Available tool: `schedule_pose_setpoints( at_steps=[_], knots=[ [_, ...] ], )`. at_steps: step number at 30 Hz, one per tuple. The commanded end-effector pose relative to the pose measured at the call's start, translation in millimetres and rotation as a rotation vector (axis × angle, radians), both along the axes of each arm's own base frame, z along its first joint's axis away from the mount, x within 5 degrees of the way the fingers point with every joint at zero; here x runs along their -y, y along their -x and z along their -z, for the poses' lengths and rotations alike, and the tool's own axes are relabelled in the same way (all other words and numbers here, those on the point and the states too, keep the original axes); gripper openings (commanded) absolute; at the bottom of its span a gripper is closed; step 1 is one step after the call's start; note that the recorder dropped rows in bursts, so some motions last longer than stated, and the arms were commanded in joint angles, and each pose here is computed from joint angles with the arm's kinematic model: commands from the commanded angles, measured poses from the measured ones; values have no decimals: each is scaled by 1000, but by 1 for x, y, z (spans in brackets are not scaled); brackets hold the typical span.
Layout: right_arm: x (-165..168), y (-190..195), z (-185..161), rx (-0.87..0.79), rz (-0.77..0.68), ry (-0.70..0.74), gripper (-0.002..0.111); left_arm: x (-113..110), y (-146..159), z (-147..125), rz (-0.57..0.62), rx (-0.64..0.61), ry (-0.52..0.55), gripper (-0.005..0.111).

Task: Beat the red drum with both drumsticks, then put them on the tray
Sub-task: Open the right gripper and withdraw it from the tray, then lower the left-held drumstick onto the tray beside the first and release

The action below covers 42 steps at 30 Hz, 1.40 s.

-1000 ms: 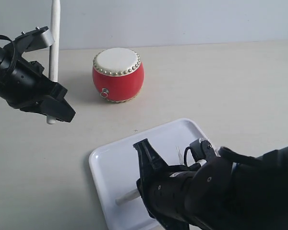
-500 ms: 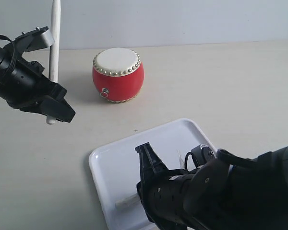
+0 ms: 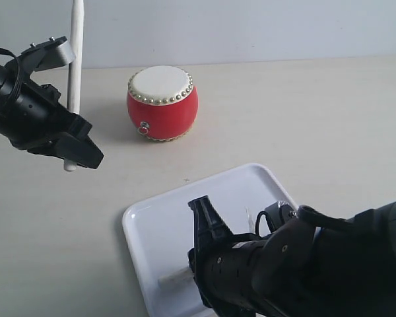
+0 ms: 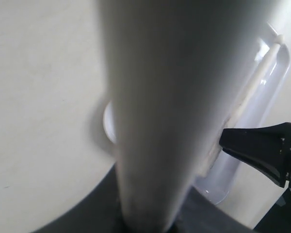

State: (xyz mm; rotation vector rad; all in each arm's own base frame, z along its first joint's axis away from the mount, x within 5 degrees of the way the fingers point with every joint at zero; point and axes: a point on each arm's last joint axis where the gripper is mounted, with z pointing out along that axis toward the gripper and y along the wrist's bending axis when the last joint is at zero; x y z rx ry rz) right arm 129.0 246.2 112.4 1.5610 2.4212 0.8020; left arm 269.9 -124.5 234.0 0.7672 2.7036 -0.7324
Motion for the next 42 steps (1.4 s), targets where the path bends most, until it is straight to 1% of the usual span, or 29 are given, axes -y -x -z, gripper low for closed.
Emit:
schedule_pose_setpoints(
  at_steps=[1,7,12,14,16,18,20,22,23,26,30,32,36,39,42],
  knots=[
    [1,0,2,-1,7,4,25,2,3,-3,6,-1,14,0],
    [1,0,-1,0,5,-6,34,2,3,-3,8,1,14,0],
    [1,0,-18,29,2,-57,34,2,3,-3,11,5,14,0],
    [-1,3,-23,12,-39,-85,34,2,2,-3,13,11,11,0],
    [-2,7,-37,65,-168,-96,34,2,4,-2,28,7,7,0],
    [1,8,-61,191,-317,-100,33,5,7,-1,75,18,-27,0],
    [9,11,-94,413,-535,-56,30,19,15,1,173,48,-85,0],
    [21,16,-116,548,-620,-48,27,29,20,2,222,70,-149,0],
    [30,19,-125,597,-639,-55,26,33,22,4,244,72,-196,0],
    [63,28,-141,696,-594,-72,21,40,24,8,273,48,-327,0],
    [110,44,-149,879,-619,-42,6,47,23,15,317,-51,-374,0],
    [133,54,-156,1000,-636,-57,0,47,22,18,337,-99,-395,0],
    [166,69,-171,1224,-635,-74,0,47,17,25,366,-171,-459,0],
    [184,76,-181,1336,-600,-104,0,48,13,34,393,-169,-537,0],
    [194,80,-185,1387,-579,-109,0,53,13,45,444,-168,-598,0]
  ],
)
